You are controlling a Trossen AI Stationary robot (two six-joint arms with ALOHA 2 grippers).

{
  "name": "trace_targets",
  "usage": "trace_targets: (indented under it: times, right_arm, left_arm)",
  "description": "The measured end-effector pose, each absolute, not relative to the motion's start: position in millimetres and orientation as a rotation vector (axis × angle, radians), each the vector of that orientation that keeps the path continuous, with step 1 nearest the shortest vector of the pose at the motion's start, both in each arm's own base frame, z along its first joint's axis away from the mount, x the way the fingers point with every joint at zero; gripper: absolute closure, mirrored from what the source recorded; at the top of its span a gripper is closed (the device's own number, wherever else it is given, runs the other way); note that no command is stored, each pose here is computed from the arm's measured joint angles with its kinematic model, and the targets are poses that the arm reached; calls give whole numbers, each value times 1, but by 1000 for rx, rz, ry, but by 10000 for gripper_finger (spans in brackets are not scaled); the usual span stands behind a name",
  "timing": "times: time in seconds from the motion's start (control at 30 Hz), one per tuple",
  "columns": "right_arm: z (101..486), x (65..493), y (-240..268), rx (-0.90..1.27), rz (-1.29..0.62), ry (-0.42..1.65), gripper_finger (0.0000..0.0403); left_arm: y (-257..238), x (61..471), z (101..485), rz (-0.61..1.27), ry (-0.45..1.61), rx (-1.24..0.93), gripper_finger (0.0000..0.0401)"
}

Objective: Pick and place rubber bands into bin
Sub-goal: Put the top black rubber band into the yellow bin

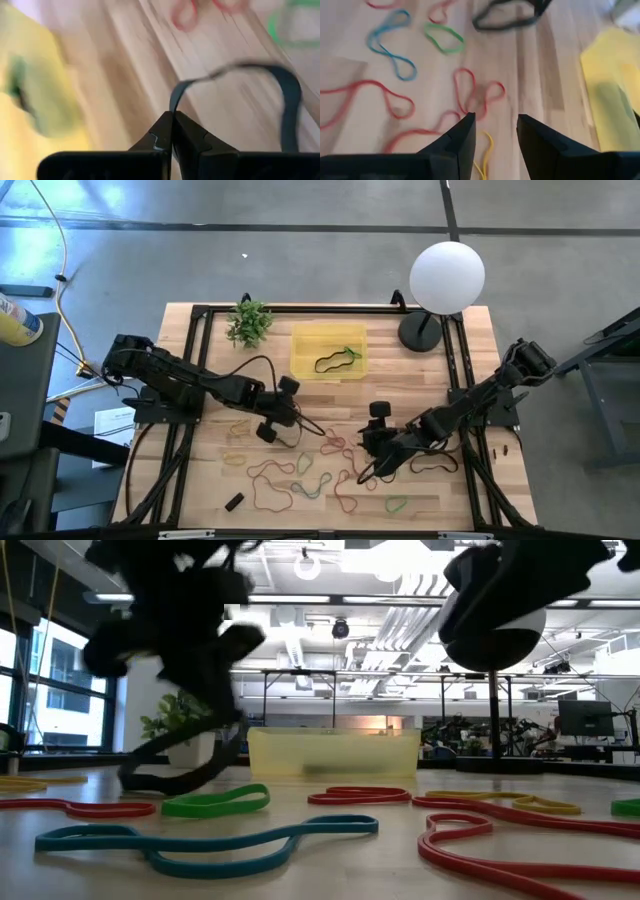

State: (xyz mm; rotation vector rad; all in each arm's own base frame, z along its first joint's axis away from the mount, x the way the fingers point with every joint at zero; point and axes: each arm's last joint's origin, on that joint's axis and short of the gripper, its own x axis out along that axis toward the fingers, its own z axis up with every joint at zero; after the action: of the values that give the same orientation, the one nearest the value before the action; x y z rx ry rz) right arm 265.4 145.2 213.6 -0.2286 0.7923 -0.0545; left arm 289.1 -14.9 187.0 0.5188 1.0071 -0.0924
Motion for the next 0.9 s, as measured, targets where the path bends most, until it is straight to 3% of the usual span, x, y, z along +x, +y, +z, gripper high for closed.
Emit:
trace_targets:
  times: [0.2,0.47,0.73,0.9]
  right_arm:
    - [211,260,145,-245,-115,818,269]
    - [211,257,147,-254,-142,815,269]
    - [211,256,147,-276,-168,803,269]
    - [211,256,147,-285,-181,798,269]
  left_arm:
    - [-4,312,231,-16,902,657,399]
    - [51,322,274,137,855,672,400]
    - [116,307,281,286,891,591,401]
    - [147,297,276,285,893,512,401]
